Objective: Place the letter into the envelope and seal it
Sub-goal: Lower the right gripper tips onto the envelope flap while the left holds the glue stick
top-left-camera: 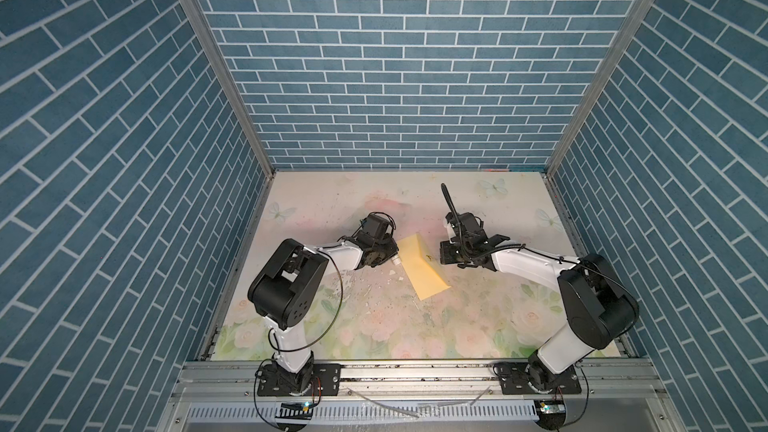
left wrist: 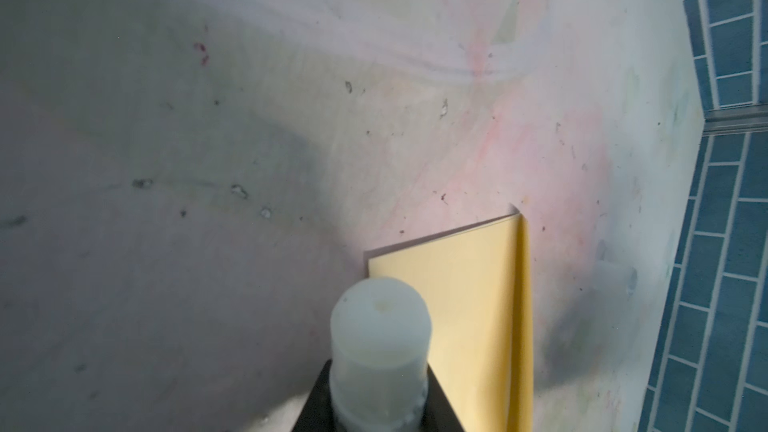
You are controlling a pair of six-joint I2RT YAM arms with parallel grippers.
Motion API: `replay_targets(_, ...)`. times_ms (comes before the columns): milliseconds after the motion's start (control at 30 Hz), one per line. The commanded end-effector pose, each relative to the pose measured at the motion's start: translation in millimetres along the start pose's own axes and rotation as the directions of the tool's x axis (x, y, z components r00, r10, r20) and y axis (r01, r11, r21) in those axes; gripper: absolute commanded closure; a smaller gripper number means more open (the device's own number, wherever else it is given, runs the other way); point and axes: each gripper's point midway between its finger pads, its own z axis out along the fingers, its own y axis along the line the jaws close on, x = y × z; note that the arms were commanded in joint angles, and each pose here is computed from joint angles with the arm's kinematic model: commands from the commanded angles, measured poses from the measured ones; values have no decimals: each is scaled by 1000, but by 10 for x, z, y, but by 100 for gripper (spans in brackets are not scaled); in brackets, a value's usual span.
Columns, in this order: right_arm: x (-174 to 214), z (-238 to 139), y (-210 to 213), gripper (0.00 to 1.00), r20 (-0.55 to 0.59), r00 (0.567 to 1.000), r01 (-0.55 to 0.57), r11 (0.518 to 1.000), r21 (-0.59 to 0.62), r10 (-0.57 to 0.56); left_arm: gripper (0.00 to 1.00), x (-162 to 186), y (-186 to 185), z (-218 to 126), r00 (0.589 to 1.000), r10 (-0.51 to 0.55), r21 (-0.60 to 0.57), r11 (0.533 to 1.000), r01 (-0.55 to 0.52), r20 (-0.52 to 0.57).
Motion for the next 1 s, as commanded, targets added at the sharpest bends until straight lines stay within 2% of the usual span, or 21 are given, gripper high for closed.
replay_targets(0,-66,-5,74,100,-18,999,-32,999,-33,31,100,33,90,85,1000,19,-34,999,-19,-8)
replay_targets(267,-28,4,51,100,-31,999,-32,999,-32,31,100,71,181,137,1000,23,-56,998,-24,-16)
replay_targets(600,-197,-171,91,100,25,999,-32,997,-71,34,100,100,285,149,1000,22,-86,996,-24,-17)
replay_targets(967,-179,-171,99,100,11,999,-36,995,-91,37,100,66,231,75,999,39,-72,997,-39,-2)
